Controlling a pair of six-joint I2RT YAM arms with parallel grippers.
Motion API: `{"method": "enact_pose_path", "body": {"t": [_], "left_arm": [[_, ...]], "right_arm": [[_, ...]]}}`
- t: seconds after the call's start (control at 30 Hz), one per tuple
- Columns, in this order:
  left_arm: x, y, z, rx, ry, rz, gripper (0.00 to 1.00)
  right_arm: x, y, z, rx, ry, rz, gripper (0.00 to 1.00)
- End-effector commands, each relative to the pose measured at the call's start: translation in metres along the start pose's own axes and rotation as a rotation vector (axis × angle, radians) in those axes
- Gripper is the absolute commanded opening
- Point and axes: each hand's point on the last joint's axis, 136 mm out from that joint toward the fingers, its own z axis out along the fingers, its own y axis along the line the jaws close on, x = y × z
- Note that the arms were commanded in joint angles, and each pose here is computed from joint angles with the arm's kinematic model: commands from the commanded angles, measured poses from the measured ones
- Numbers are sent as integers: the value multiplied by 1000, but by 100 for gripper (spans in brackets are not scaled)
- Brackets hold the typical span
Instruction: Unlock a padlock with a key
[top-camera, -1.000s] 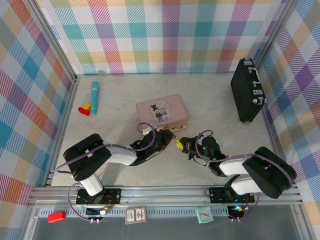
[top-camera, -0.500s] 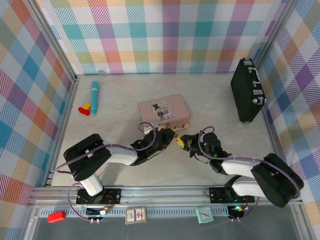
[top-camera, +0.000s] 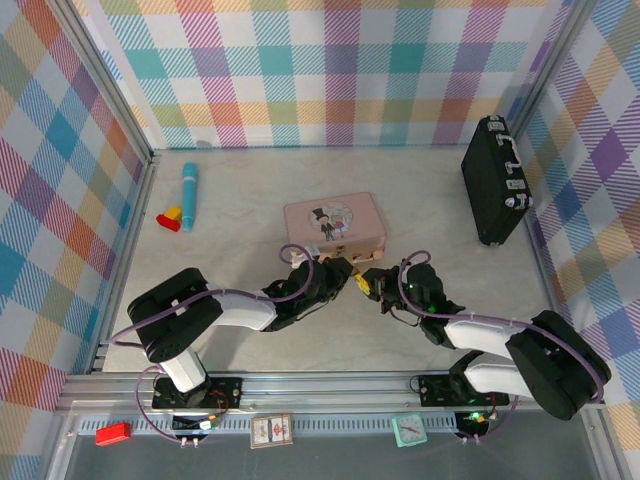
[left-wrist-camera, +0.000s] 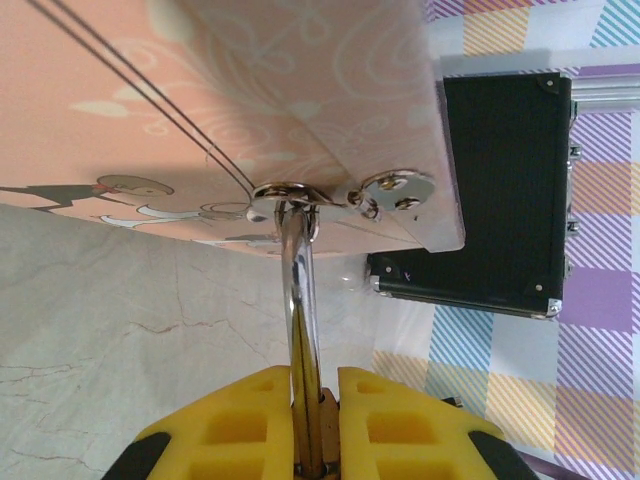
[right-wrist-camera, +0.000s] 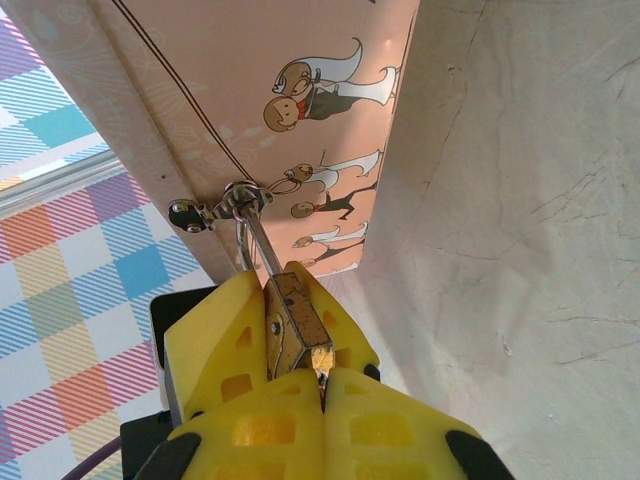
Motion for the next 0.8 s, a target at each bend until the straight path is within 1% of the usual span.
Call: {"method": "enact_pose_path", "body": {"t": [0.0,0.07,0.2,0.27,0.3,0.37,0.4,0.43,0.53,0.57,0.67,0.7,0.77], "left_arm": [[69,-70,-13,227,264,-3,0],[72,-72,-12,228,274,0,0],[77,-73,-10,229,288,-1,0],[75,-71,-10,220,281,-5,0],[74,-71,-11,214,276,-4,0],[68,-67,-11,198,263,-4,0],[64,-65,-11,194,253,-6,0],[60,-63,-11,188,244,-9,0],[46,-52,-10,163,211,-14,0],[42,-48,-10,152,202,-14,0],[33,-40,-9,128,182,-12,0],[31,-38,-9,121,177,-10,0],[27,-34,-10,98,168,4,0]], "right_arm": [[6,53,4,-157,20,-57,0],[2,57,4,-166,14,-70,0],[-1,66,7,-175,42,-98,0],[0,65,9,-152,57,-118,1],[1,61,9,-120,59,-129,11],[-1,42,4,21,39,-147,41],[-4,36,-1,70,18,-165,51],[-6,33,-7,103,-7,-189,59],[-10,29,-23,125,-56,-260,70],[-10,25,-27,147,-62,-280,72],[-11,13,-34,205,-59,-338,73],[-11,10,-36,217,-57,-365,72],[-10,10,-39,220,-49,-455,66]]}}
